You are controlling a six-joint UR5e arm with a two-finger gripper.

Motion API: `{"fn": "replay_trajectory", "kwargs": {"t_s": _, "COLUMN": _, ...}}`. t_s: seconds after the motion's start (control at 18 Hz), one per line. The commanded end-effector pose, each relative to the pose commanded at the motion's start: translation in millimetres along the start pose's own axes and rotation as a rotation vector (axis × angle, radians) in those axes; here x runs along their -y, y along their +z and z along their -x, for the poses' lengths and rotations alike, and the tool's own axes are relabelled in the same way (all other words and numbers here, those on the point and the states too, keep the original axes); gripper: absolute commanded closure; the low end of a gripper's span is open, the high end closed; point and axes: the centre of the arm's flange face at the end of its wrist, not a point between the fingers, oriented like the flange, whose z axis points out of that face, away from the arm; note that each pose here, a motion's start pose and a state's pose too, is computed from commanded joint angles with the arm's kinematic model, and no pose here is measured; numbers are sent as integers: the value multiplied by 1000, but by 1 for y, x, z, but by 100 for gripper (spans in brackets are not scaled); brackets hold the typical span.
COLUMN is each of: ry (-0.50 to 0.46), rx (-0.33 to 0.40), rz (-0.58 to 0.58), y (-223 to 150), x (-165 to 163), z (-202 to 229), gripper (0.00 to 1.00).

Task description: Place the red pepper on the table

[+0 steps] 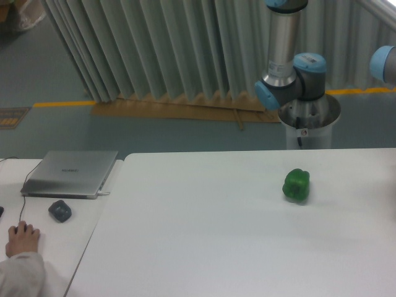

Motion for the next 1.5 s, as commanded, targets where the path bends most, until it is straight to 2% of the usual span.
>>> {"fn": "replay_trajectory", "kwargs": {"t_s": 0.44, "ry": -4, "rx": -11, "rz": 7, "y": 6, "x": -2, "z": 0, "gripper": 0}}
{"fn": "replay_trajectory", "kwargs": {"t_s": 0.67, "ry": -16, "rx": 14, "rz": 23, "y": 1, "x": -11, "z": 1, "gripper": 0}}
{"fn": "replay_trajectory", "kwargs": {"t_s": 0.83, "ry": -43, "rx": 2, "rz": 68, "y": 1, "x": -19, "z": 1, "gripper": 0}}
{"fn": "replay_trajectory", "kwargs": {"t_s": 1.17, "ry": -78, "rx": 13, "rz": 79, "y": 3, "x": -41, "z": -1, "gripper": 0}}
{"fn": "replay_trajectory", "kwargs": {"t_s": 1.5, "ry": -86, "rx": -2, "rz": 91, "y": 10, "x": -49, "z": -1, "gripper": 0}}
